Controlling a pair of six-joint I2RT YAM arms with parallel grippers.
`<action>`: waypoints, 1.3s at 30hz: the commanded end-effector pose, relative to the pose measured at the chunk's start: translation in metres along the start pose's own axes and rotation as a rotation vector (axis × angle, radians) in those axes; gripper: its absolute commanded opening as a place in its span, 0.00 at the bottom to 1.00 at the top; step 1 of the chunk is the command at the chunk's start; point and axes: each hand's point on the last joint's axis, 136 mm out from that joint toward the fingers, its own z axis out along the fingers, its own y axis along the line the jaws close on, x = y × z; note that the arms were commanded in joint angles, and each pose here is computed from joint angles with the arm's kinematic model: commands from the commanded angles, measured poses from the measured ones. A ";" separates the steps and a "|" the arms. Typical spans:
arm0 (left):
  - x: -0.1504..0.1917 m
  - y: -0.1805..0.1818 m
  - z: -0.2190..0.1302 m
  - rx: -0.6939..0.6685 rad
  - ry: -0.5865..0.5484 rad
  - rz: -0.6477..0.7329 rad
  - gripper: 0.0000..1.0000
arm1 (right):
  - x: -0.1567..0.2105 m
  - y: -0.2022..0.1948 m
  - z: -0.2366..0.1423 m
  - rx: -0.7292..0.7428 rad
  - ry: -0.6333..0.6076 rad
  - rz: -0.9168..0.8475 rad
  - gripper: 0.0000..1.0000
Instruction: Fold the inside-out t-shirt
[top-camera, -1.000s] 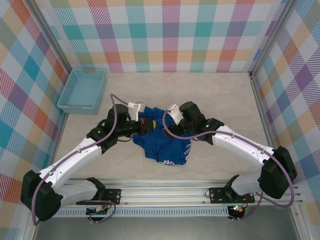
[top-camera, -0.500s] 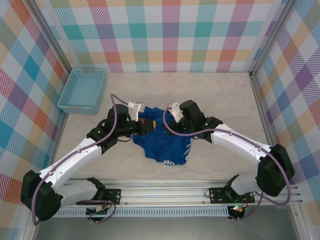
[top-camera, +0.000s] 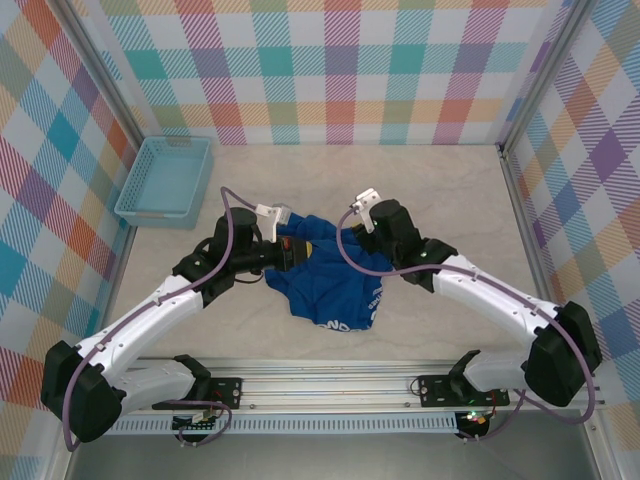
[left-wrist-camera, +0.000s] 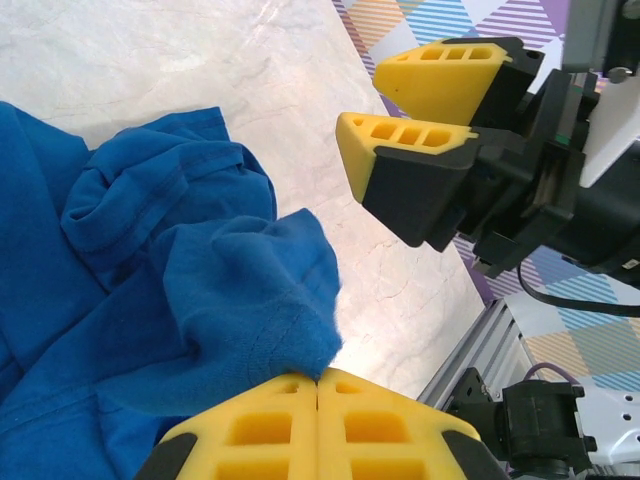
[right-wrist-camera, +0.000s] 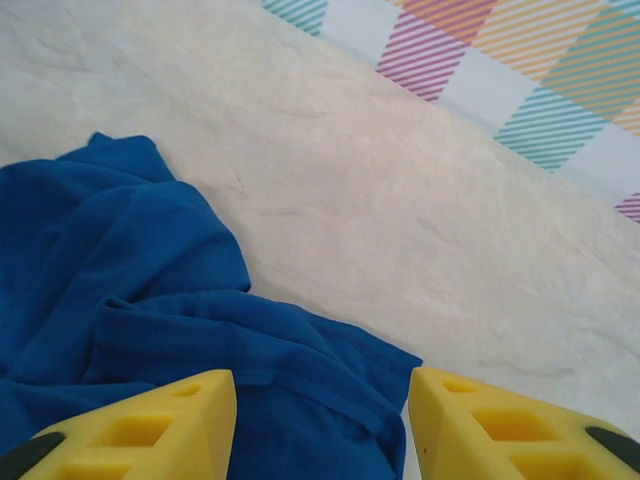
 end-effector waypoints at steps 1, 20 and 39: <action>-0.014 -0.007 -0.008 0.004 -0.035 -0.006 0.00 | -0.004 -0.002 -0.006 -0.012 0.030 0.071 0.49; -0.015 -0.005 -0.005 -0.012 -0.033 -0.027 0.00 | 0.008 0.081 -0.026 -0.496 0.041 0.030 0.85; -0.016 -0.005 -0.007 -0.017 -0.038 -0.006 0.00 | 0.023 0.002 0.013 -0.038 0.185 0.128 0.38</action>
